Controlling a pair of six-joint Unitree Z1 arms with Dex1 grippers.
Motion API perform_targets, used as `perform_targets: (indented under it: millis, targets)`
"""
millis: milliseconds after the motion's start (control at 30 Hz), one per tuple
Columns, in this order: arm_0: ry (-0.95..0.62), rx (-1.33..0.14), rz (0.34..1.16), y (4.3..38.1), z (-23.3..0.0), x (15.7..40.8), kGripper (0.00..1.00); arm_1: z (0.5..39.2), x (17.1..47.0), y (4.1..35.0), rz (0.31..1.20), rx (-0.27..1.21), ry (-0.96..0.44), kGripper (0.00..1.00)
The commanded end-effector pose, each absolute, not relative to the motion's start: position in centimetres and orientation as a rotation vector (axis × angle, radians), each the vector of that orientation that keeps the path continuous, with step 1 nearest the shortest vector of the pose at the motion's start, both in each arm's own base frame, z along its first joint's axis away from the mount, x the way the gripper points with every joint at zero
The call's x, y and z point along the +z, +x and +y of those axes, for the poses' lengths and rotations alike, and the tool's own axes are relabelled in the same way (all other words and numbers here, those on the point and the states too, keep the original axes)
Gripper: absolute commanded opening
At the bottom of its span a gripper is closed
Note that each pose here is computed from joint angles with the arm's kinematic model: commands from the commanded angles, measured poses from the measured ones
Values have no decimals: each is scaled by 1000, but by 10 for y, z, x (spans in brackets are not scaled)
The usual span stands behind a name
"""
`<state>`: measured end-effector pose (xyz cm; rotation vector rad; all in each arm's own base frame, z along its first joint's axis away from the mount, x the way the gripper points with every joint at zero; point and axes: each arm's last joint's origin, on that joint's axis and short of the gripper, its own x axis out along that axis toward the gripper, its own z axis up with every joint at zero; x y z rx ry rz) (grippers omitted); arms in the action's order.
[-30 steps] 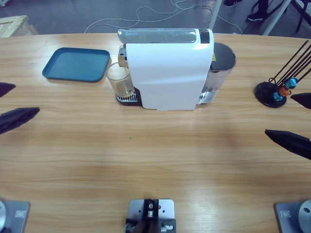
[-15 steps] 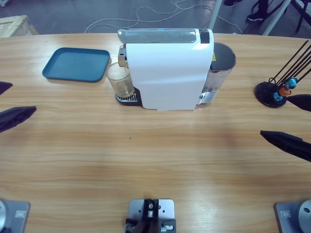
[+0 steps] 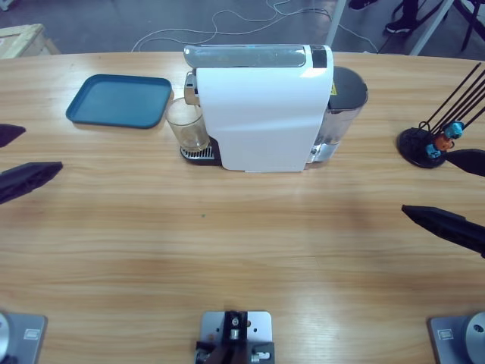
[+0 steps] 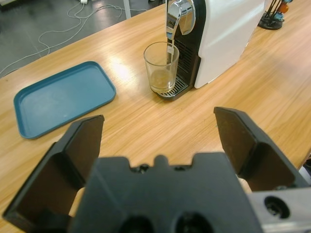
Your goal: Pour coffee
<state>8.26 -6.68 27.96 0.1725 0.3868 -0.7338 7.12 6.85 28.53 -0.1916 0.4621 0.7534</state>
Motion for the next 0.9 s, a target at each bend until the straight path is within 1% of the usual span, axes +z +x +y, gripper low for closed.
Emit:
perform_targets:
  millis: [33, 300, 533, 733, 833, 900]
  targets:
    - [165, -760, 434, 91, -75, 273, 977, 71, 274, 71, 519, 783, -223, 1000]
    - [168, -772, 458, 97, -80, 269, 973, 71, 274, 71, 520, 785, -223, 1000]
    - [159, -824, 481, 102, -86, 266, 982, 71, 274, 71, 519, 783, -223, 1000]
    - [164, -829, 501, 106, -90, 263, 982, 71, 274, 71, 521, 783, -224, 1000]
    - [170, -847, 535, 118, -100, 257, 982, 71, 274, 71, 521, 784, -223, 1000]
    - [184, -850, 558, 135, -112, 251, 982, 71, 274, 71, 521, 783, -224, 1000]
